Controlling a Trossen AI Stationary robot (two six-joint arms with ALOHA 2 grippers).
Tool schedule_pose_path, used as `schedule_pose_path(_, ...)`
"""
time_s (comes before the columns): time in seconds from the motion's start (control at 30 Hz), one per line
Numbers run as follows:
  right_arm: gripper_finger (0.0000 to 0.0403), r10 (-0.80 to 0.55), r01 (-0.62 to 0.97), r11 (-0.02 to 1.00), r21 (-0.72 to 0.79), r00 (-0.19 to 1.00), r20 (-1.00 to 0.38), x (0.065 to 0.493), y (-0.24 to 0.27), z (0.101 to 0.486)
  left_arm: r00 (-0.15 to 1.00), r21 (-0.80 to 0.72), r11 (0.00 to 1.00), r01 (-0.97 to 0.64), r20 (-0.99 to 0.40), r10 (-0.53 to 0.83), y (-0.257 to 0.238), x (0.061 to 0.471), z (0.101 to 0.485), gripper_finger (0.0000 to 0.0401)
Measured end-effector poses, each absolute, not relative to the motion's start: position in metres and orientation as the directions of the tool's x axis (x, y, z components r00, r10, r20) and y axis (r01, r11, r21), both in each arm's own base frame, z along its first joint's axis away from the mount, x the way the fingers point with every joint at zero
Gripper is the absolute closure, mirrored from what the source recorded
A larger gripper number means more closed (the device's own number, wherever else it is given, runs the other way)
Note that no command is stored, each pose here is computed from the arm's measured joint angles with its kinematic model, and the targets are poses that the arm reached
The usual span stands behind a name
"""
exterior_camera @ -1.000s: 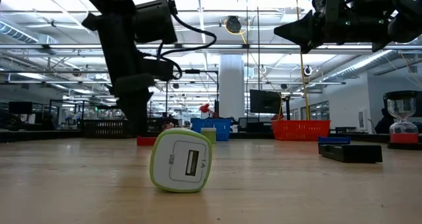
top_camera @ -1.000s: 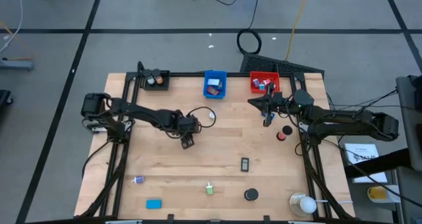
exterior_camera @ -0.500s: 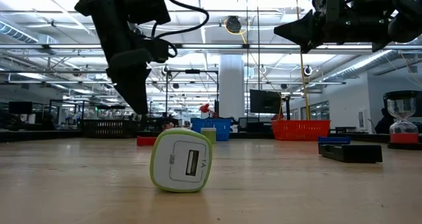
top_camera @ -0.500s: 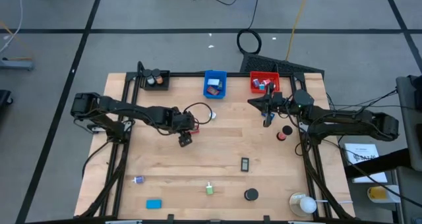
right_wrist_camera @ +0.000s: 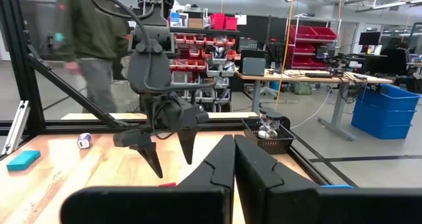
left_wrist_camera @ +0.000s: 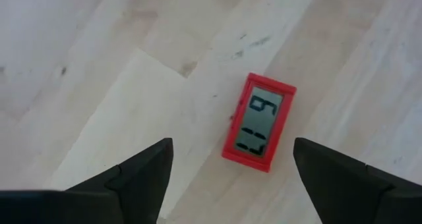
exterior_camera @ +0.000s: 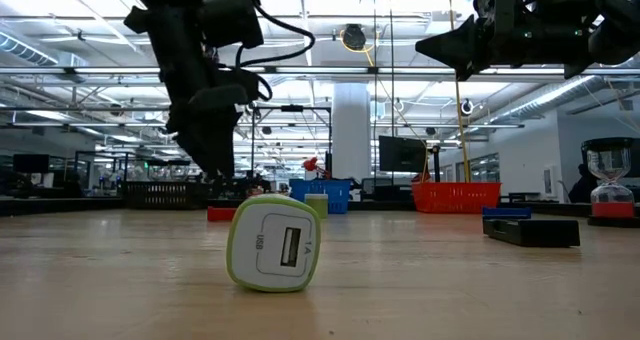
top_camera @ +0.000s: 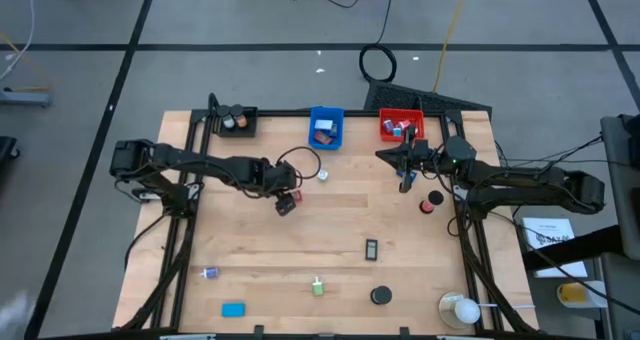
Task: Pick & Place Office items
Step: Put the red digital clock into the blue basket
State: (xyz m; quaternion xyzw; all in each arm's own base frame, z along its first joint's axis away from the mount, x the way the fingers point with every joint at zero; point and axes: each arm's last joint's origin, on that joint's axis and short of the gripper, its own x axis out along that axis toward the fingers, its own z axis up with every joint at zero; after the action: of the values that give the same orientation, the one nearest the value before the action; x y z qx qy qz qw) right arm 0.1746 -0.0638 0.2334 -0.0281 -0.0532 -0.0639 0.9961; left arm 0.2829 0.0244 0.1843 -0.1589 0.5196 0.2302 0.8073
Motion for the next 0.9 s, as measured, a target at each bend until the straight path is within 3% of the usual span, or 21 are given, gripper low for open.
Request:
schedule_pose_path(0.23, 0.0403, -0.124, 0.13, 0.99, -0.049, 0.986, 0.109, 0.175, -0.064, 0.233, 0.391, -0.007, 0.922, -0.388, -0.907, 0.158, 0.029, 0.298, 0.168, 0.0069)
schedule_pose_path(0.53, 0.0403, -0.125, 0.13, 0.99, -0.049, 0.987, 0.104, 0.175, -0.064, 0.233, 0.305, 0.019, 0.961, -0.276, -0.946, 0.106, 0.028, 0.305, 0.137, 0.008)
schedule_pose_path(0.67, 0.0403, -0.124, 0.13, 0.99, -0.05, 0.987, 0.104, 0.175, -0.064, 0.233, 0.304, 0.012, 0.963, -0.27, -0.948, 0.097, 0.028, 0.305, 0.136, 0.013)
schedule_pose_path(0.9, 0.0403, -0.125, 0.13, 0.99, -0.051, 0.987, 0.104, 0.175, -0.064, 0.233, 0.341, 0.051, 0.96, -0.277, -0.928, 0.147, 0.038, 0.302, 0.157, 0.0259)
